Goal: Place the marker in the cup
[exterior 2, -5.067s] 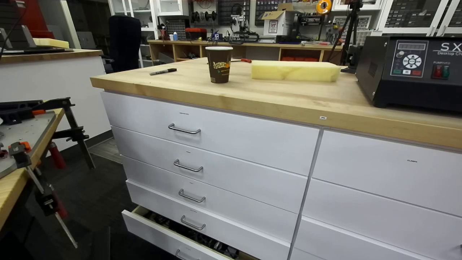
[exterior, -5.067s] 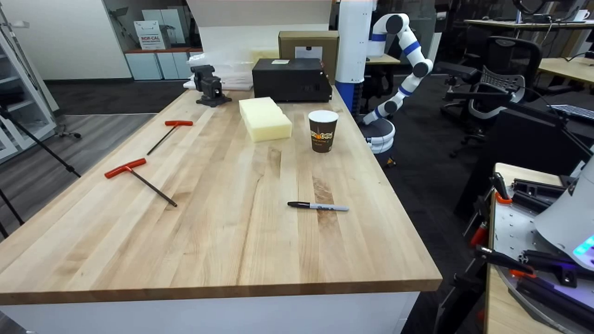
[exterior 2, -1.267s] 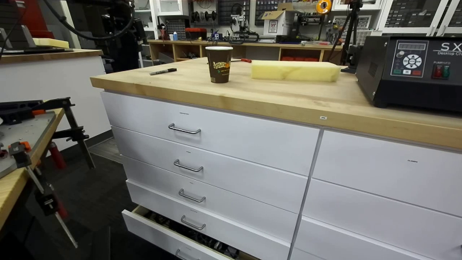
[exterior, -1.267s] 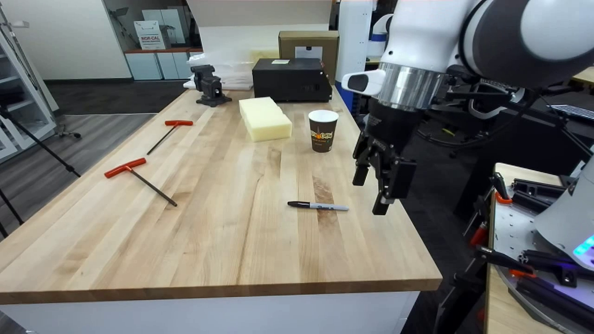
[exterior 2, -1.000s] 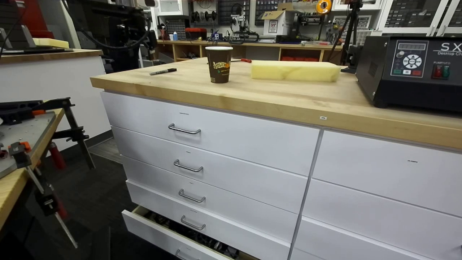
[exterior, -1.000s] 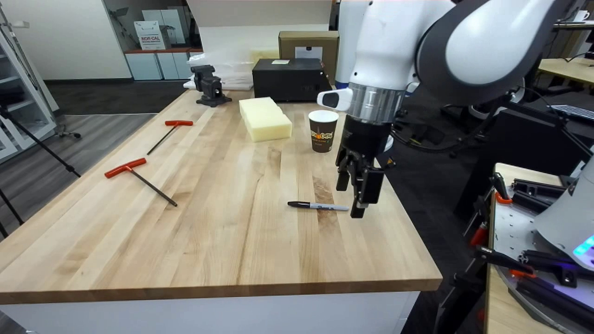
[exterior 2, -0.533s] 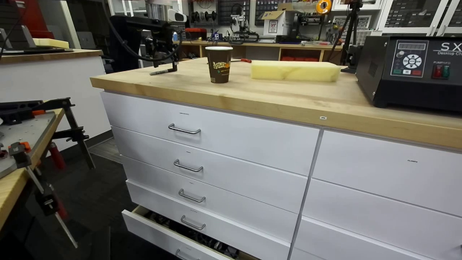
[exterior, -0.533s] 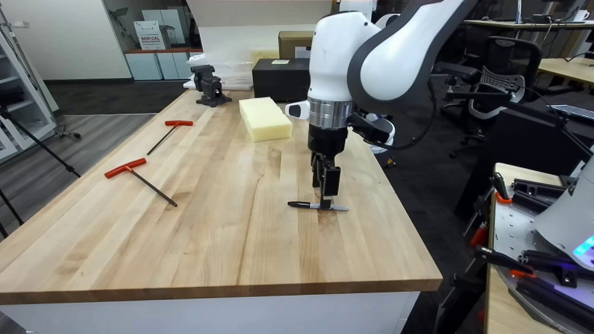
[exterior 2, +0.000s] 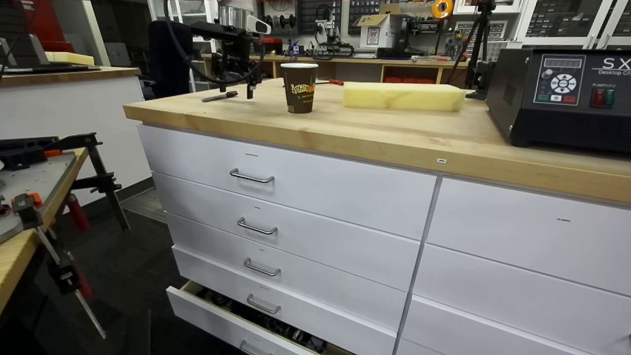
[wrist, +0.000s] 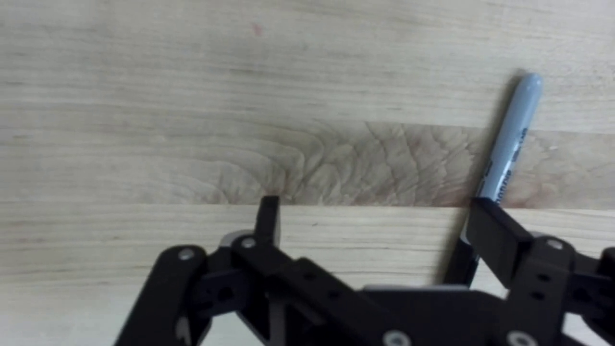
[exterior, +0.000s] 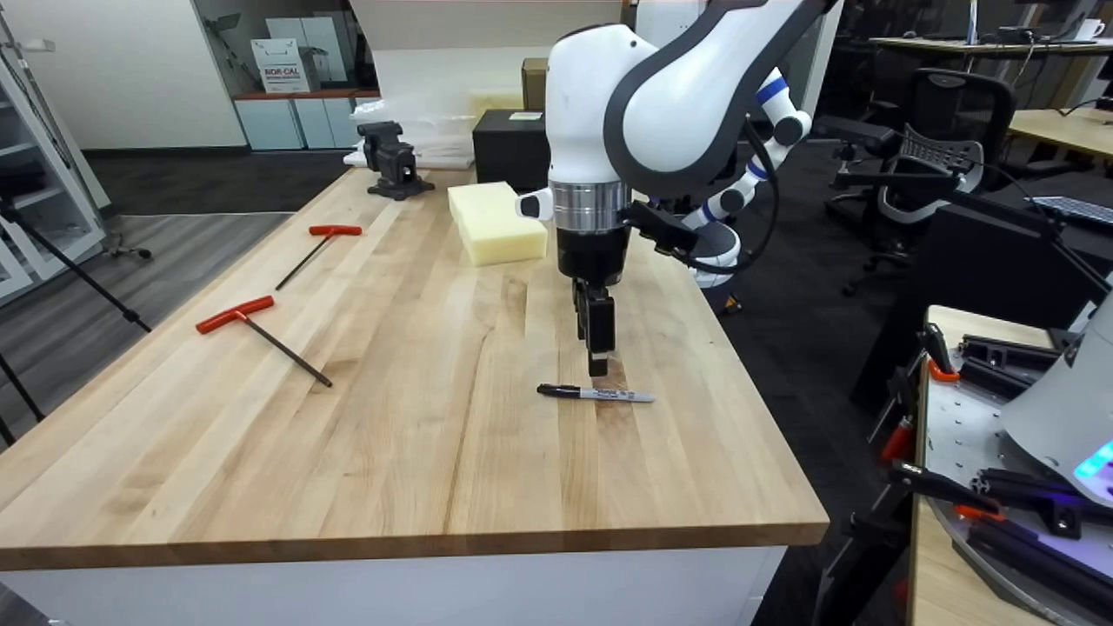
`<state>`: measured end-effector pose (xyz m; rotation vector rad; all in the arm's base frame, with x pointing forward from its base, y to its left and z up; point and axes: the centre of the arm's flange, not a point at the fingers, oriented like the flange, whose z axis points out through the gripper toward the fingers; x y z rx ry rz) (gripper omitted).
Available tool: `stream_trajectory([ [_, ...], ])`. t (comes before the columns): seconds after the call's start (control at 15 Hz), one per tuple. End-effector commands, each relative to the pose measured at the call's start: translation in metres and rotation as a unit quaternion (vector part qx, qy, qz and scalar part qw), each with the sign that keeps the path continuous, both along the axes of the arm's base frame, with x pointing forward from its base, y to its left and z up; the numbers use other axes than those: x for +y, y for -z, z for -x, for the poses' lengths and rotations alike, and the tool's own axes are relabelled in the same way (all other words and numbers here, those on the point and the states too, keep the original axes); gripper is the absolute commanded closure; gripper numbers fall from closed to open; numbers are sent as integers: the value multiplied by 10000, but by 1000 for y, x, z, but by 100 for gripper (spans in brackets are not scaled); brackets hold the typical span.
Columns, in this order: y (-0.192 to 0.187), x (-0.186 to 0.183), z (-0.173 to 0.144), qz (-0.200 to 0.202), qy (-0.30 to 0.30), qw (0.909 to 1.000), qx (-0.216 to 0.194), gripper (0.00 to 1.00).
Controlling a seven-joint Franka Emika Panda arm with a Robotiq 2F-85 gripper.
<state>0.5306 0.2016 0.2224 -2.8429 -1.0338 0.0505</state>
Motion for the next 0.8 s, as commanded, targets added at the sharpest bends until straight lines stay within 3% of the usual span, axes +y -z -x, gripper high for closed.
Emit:
stream_trajectory([
  [0.0, -5, 5, -8, 98, 174, 9996, 209, 0],
  [0.73, -13, 39, 26, -40, 61, 9991, 408, 0],
])
